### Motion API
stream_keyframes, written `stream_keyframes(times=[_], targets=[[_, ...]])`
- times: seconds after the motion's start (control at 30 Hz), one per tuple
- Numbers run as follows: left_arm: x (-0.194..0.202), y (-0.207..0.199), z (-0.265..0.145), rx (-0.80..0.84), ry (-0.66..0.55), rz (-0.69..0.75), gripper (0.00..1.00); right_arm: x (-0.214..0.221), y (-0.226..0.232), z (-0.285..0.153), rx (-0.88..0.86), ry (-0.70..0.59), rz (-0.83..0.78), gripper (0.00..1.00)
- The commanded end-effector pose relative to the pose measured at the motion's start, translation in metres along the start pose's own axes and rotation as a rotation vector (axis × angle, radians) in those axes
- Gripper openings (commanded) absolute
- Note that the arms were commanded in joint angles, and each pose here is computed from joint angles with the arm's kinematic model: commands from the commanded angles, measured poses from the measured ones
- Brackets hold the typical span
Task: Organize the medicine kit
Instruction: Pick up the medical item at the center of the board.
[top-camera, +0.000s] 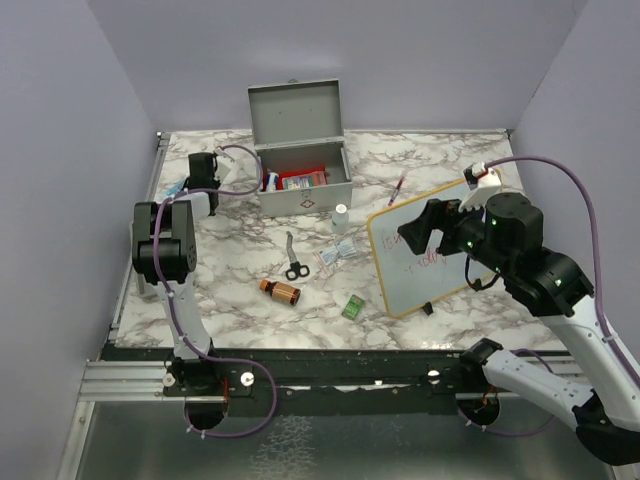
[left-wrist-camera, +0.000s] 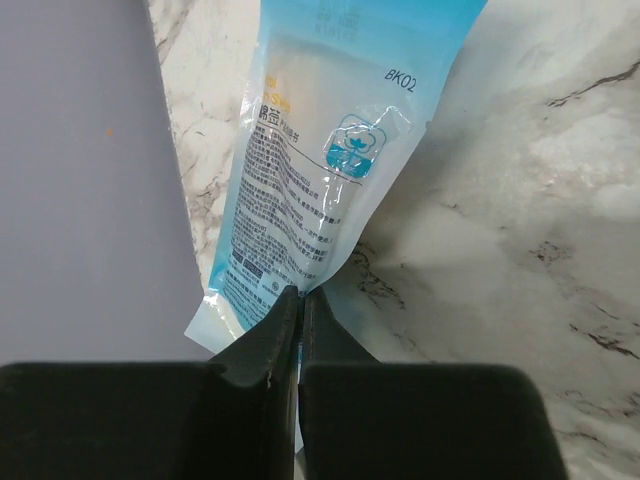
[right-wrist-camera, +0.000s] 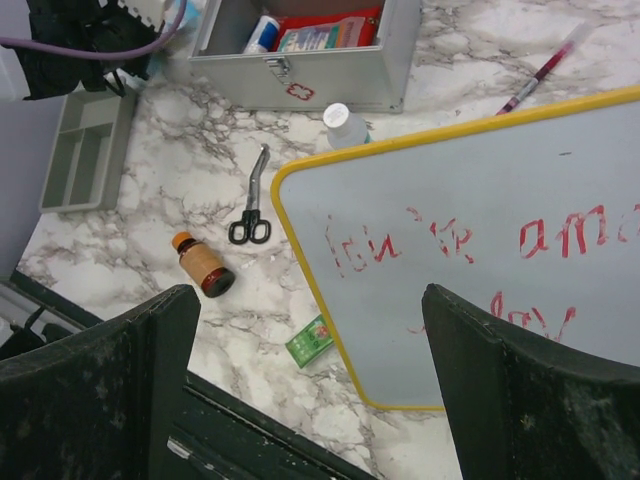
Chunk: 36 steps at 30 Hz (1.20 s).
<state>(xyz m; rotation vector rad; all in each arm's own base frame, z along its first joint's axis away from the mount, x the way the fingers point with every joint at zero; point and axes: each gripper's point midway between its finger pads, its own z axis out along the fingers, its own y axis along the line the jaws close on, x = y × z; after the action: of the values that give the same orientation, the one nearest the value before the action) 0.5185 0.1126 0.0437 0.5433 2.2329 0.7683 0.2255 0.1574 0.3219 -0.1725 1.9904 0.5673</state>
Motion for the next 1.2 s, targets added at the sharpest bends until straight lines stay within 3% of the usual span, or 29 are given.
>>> stream_keyframes(times=[0.0, 0.23, 0.4, 0.6, 0.83, 1.17], targets=[[-0.034, 0.017, -0.041, -0.019, -0.075, -0.092, 0.0, 0.008, 0.006, -0.005, -0.039, 0.001, 0.058, 0.99], [-0.061, 0.017, -0.095, 0.015, -0.093, -0.244, 0.0, 0.02, 0.012, -0.001, -0.081, 0.041, 0.069, 0.99], [-0.083, 0.0, -0.125, 0.11, -0.106, -0.262, 0.0, 0.019, 0.021, -0.004, -0.127, 0.033, 0.091, 0.99], [-0.121, -0.017, -0.175, 0.167, -0.271, -0.137, 0.0, 0.02, 0.025, -0.003, -0.148, 0.031, 0.133, 0.99], [-0.178, -0.065, -0.234, 0.416, -0.542, -0.077, 0.0, 0.016, 0.032, -0.003, -0.173, 0.033, 0.141, 0.99], [-0.23, -0.148, -0.264, 0.569, -0.706, 0.153, 0.0, 0.007, 0.036, -0.005, -0.186, 0.021, 0.145, 0.99]])
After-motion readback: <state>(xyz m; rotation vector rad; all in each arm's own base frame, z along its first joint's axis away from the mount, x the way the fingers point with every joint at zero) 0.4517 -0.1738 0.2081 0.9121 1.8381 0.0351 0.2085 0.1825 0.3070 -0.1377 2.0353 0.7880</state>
